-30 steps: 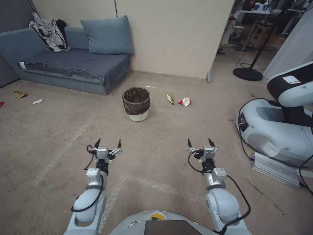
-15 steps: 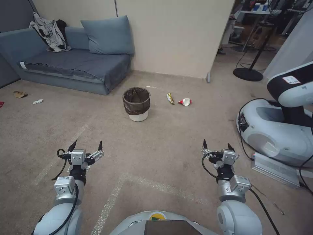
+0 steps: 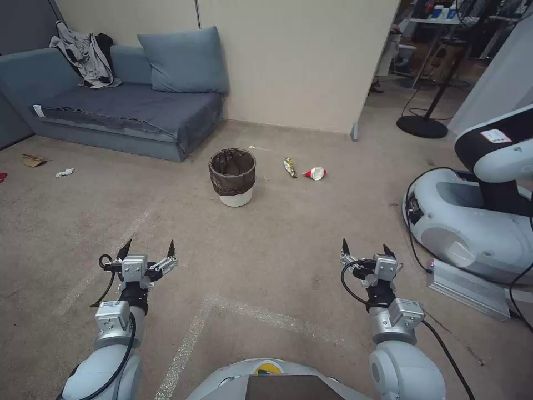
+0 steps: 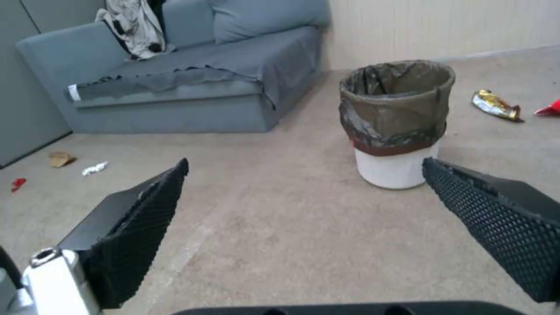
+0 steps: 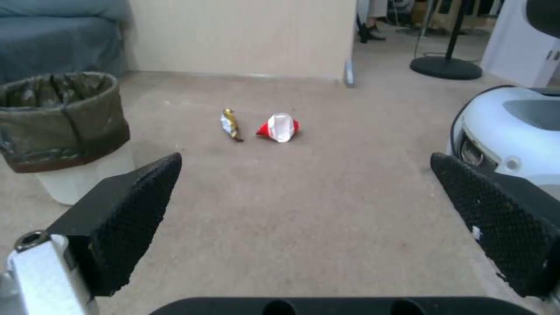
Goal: Pick up the trash bin, then pick up the garbage from the floor and place it into the trash bin.
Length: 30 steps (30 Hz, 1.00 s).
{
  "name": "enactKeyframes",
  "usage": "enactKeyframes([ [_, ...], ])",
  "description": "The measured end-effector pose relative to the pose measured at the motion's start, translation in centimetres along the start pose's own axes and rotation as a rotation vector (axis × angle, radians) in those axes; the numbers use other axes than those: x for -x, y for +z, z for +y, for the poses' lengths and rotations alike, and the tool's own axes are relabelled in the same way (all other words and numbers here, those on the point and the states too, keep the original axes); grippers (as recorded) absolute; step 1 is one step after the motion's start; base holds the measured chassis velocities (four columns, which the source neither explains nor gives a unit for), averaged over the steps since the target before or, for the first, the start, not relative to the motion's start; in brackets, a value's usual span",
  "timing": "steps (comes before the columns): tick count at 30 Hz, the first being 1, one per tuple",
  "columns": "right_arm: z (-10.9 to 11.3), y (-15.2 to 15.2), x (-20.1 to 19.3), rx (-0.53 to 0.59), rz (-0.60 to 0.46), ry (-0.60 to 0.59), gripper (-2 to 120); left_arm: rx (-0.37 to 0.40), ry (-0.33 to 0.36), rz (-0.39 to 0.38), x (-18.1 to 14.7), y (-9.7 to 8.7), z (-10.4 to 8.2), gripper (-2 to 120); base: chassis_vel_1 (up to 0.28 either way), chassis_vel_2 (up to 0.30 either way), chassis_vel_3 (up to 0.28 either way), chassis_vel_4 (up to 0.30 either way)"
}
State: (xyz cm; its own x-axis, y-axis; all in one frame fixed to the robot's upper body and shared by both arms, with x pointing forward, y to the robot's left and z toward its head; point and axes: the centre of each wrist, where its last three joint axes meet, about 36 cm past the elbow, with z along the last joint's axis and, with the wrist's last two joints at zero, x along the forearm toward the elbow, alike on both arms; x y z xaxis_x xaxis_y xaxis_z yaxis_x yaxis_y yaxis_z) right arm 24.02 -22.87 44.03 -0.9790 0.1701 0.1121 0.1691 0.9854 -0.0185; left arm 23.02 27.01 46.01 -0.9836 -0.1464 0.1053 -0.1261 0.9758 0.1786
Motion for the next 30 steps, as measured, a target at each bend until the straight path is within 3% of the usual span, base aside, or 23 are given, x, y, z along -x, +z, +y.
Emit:
enactKeyframes([
  [30, 0.05, -0.27, 0.27, 0.002, -0.006, -0.016, 100, -0.007, 0.003, -0.007, -0.01, -0.17, 0.03, 100, -0.027, 0.023, 0.022, -0.026],
])
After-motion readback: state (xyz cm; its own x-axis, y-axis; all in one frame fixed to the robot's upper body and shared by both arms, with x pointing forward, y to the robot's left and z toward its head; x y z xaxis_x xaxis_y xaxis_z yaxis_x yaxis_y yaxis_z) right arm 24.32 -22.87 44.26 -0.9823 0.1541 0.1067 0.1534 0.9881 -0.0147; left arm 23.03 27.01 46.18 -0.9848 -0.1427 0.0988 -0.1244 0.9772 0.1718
